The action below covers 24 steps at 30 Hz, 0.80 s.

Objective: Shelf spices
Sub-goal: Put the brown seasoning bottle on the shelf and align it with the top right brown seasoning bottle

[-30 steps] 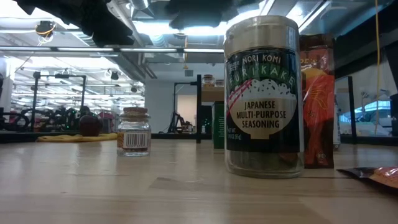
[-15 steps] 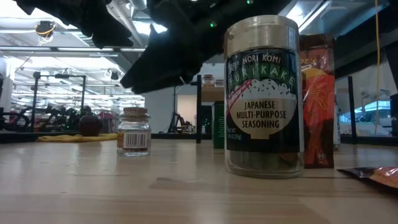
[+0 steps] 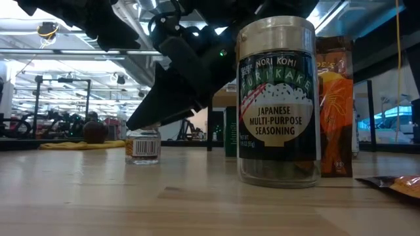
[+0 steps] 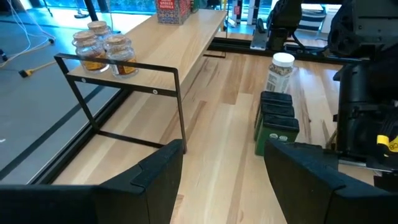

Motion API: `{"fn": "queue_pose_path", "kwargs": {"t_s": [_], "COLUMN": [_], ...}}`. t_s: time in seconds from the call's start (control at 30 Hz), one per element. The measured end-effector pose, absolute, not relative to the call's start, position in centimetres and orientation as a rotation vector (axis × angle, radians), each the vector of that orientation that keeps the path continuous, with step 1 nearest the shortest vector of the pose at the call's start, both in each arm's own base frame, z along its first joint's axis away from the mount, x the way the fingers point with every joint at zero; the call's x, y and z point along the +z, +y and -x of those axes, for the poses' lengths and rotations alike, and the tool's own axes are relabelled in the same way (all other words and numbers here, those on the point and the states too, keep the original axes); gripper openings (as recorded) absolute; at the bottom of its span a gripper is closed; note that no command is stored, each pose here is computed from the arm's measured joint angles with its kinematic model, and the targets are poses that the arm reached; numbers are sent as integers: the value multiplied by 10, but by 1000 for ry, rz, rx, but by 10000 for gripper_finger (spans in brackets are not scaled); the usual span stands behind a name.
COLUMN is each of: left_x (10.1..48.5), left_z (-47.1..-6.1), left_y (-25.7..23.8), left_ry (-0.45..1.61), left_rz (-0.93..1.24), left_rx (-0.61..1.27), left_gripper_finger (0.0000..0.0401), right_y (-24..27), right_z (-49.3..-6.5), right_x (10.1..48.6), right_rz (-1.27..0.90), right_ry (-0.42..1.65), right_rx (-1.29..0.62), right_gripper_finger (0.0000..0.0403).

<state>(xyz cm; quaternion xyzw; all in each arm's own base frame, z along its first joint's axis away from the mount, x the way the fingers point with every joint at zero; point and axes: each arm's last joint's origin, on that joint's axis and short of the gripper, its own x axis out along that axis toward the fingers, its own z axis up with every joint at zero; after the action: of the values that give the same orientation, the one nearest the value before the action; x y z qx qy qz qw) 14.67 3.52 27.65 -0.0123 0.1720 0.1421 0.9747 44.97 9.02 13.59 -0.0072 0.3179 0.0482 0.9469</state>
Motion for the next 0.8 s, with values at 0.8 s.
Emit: {"fn": "queue_pose_path", "kwargs": {"t_s": [0.8], "left_x": [276], "left_z": [-147], "left_y": [35], "left_ry": [349], "left_rz": [20], "left_rx": [286], "left_gripper_finger": [219], "right_y": [88], "right_z": [-441], "right_x": [189], "right_rz": [19], "right_ry": [587], "right_rx": [63], "right_gripper_finger": [181]}}
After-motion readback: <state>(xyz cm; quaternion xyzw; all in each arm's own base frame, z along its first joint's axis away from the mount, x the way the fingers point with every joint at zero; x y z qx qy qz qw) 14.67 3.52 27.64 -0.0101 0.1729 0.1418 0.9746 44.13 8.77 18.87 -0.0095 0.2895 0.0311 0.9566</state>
